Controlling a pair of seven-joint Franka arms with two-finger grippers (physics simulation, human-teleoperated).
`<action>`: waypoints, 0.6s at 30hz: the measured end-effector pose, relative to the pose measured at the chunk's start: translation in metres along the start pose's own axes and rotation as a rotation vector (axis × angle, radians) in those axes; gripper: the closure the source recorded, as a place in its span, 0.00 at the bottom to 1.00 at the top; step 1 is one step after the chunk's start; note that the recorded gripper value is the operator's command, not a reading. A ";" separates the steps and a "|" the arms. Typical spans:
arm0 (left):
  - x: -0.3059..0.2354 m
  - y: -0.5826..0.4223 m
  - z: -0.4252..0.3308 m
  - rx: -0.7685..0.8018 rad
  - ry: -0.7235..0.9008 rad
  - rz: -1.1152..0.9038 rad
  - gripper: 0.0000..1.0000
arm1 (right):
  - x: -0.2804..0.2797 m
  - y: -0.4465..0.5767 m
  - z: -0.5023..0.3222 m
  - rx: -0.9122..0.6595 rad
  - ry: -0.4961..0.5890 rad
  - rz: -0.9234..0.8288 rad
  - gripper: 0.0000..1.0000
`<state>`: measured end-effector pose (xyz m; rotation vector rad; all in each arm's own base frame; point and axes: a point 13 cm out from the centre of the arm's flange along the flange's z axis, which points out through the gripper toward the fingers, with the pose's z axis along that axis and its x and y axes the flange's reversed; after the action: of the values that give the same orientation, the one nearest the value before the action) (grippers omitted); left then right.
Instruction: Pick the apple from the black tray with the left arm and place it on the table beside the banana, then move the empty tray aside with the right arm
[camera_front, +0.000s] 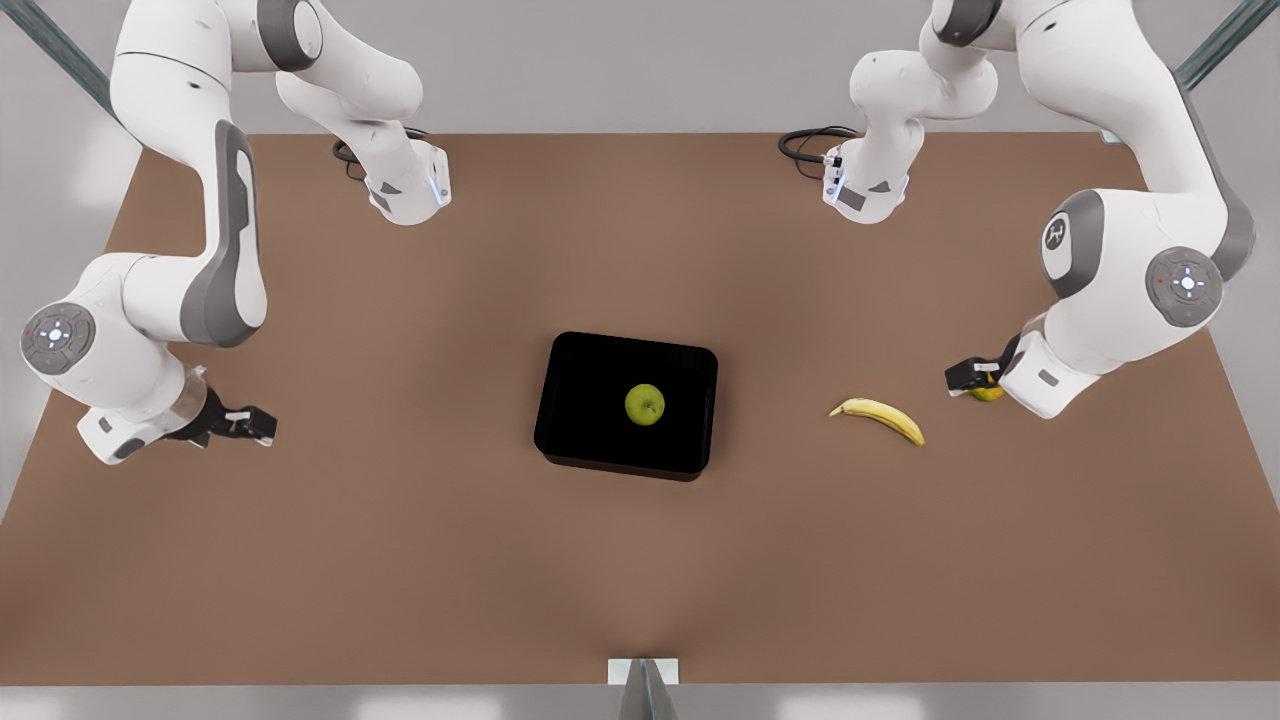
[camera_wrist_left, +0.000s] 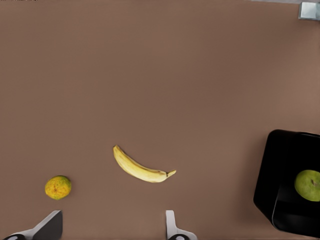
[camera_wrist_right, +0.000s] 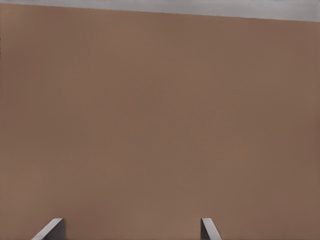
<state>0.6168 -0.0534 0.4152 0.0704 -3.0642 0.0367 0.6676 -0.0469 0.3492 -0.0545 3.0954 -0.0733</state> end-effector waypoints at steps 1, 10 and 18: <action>-0.001 -0.001 0.003 0.000 0.002 0.004 0.00 | -0.002 0.000 -0.001 0.001 -0.009 -0.003 0.00; 0.022 -0.177 0.051 -0.027 0.025 0.275 0.00 | -0.040 -0.004 0.032 0.003 -0.023 -0.021 0.00; 0.114 -0.380 0.152 -0.069 0.037 0.423 0.00 | -0.037 0.003 -0.006 -0.004 -0.005 -0.040 0.00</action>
<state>0.5095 -0.4420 0.2811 -0.5741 -2.9785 -0.0422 0.7038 -0.0426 0.3569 -0.1168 3.0900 -0.0677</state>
